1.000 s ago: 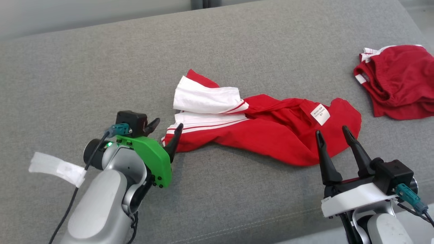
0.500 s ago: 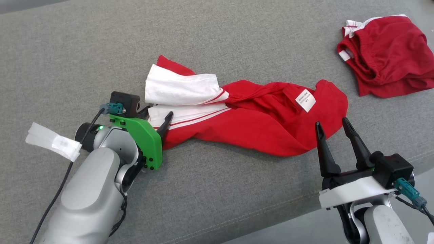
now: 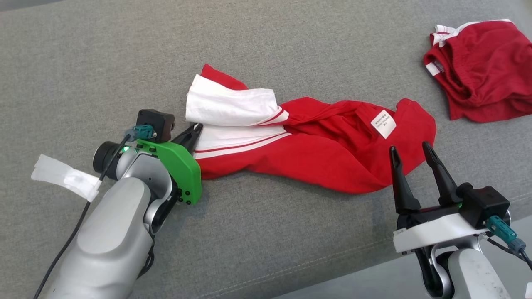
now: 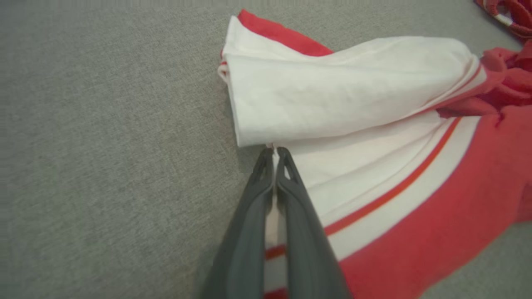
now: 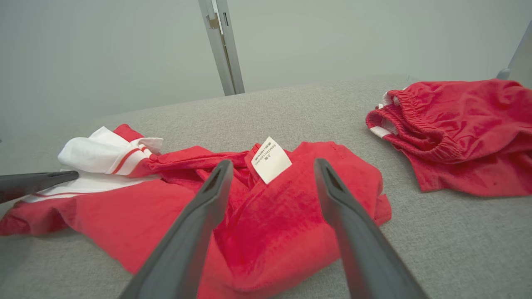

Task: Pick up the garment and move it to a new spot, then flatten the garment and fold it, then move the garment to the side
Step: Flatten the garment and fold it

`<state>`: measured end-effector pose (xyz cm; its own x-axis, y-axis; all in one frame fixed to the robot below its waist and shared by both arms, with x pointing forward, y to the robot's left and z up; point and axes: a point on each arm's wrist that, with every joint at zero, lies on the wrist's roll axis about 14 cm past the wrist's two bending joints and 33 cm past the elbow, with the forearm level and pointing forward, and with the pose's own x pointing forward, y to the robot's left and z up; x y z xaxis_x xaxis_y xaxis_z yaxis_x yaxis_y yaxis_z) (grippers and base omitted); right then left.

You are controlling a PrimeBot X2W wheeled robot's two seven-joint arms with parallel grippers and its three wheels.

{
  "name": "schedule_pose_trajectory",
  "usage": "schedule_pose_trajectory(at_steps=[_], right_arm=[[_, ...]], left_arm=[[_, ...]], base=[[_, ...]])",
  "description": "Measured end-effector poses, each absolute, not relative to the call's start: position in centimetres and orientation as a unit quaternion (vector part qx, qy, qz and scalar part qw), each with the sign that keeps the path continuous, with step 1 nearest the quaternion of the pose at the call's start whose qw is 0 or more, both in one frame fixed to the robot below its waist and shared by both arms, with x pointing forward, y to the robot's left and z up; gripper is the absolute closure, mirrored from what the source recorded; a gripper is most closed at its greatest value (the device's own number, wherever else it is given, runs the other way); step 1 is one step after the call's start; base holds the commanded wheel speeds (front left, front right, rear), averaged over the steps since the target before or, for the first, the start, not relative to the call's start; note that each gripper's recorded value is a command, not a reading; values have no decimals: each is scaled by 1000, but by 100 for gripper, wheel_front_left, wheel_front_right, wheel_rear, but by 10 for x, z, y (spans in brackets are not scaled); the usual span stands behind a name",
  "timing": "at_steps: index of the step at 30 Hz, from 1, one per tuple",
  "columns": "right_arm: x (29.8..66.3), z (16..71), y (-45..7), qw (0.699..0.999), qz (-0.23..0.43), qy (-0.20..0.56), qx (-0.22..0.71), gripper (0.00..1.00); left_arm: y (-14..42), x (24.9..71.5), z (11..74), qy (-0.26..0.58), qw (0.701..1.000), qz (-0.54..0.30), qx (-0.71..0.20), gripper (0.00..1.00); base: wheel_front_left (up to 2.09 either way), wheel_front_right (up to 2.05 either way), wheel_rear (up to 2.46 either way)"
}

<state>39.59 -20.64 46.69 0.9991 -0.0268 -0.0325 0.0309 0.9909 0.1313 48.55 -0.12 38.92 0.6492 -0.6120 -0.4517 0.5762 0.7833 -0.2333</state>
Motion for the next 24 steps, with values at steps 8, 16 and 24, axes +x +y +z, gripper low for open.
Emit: schedule_pose_trajectory(at_steps=[8, 16, 24], right_arm=[[400, 465, -198, 997, -4, 19, 80, 0], [405, 471, -190, 996, 9, 15, 90, 0], [400, 473, -200, 995, -8, 12, 96, 0]], left_arm=[[21, 513, 440, 165, 940, -296, -28, 100], [44, 557, 511, 53, 964, -261, -12, 100], [62, 543, 494, 62, 968, -241, -28, 100]], base=[[0, 0, 0], [0, 0, 0], [0, 0, 0]])
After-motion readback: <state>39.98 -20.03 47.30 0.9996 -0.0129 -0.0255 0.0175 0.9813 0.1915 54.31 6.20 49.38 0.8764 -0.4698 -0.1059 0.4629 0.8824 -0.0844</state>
